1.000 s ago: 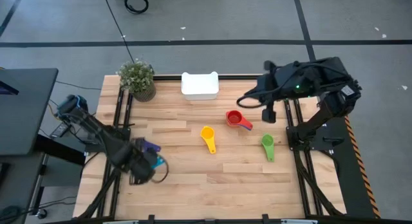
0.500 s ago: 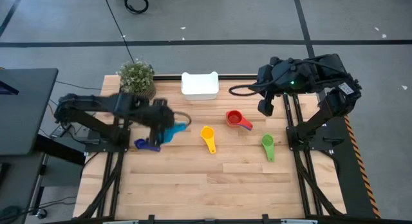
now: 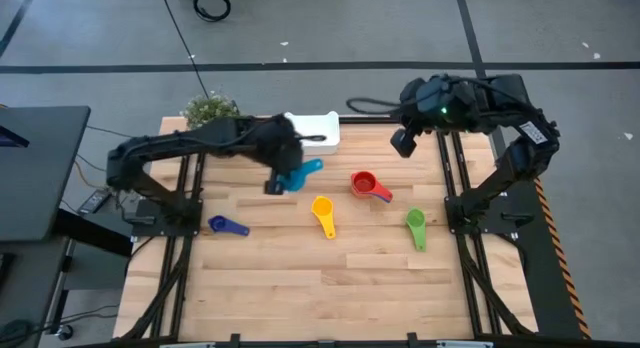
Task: Nest measuring cups in basket
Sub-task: Stack the light blue measuring cup on top of the red measuring cup
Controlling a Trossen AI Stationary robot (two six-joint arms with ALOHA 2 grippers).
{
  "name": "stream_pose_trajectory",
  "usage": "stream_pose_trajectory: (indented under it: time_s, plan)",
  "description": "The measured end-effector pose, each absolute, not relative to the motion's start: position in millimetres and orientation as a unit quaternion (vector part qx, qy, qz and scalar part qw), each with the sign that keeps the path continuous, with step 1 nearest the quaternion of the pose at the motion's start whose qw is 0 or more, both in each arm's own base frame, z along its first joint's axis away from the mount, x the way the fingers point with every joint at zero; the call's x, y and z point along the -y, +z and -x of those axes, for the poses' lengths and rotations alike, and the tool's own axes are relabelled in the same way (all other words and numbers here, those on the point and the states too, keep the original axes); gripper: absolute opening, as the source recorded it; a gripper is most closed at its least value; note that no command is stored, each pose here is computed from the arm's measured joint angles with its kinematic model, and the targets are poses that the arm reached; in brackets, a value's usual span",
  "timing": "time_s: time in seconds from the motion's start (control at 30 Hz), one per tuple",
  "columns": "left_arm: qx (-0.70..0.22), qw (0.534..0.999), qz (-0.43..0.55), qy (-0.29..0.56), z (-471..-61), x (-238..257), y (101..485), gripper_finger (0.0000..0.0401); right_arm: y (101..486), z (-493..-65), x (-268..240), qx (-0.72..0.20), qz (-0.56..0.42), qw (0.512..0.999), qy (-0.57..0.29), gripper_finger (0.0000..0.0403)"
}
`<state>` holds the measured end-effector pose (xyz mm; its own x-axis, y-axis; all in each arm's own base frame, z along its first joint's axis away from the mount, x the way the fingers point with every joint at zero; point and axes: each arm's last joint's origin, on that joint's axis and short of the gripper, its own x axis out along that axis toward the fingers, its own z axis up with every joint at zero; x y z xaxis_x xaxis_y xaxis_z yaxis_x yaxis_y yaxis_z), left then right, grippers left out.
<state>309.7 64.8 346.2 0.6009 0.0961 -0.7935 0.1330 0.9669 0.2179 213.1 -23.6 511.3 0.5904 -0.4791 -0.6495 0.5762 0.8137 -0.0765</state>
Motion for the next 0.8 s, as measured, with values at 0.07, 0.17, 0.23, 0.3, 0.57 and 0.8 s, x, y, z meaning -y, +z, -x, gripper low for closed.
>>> stream_pose_trajectory:
  time_s: [0.07, 0.17, 0.23, 0.3, 0.57, 0.8]
  plan:
    - [-0.439, 0.889, -0.127, -0.025, -325, -71, 342, 0.0006, 509, -213, 30, -0.348, -0.081, 0.885, -0.299, 0.0012]
    - [-0.437, 0.890, -0.129, -0.028, -349, -79, 340, 0.0006, 504, -212, 40, -0.361, -0.085, 0.876, -0.309, 0.0012]
    - [-0.431, 0.891, -0.138, -0.034, -366, -85, 340, 0.0006, 500, -209, 46, -0.370, -0.090, 0.869, -0.317, 0.0011]
    - [-0.422, 0.892, -0.153, -0.050, -382, -88, 341, 0.0006, 495, -206, 50, -0.379, -0.099, 0.863, -0.319, 0.0011]
    - [-0.393, 0.887, -0.223, -0.093, -428, -98, 348, 0.0006, 480, -187, 61, -0.403, -0.112, 0.841, -0.343, 0.0012]
    - [-0.384, 0.878, -0.262, -0.113, -453, -108, 337, 0.0006, 469, -162, 62, -0.401, -0.146, 0.823, -0.374, 0.0012]
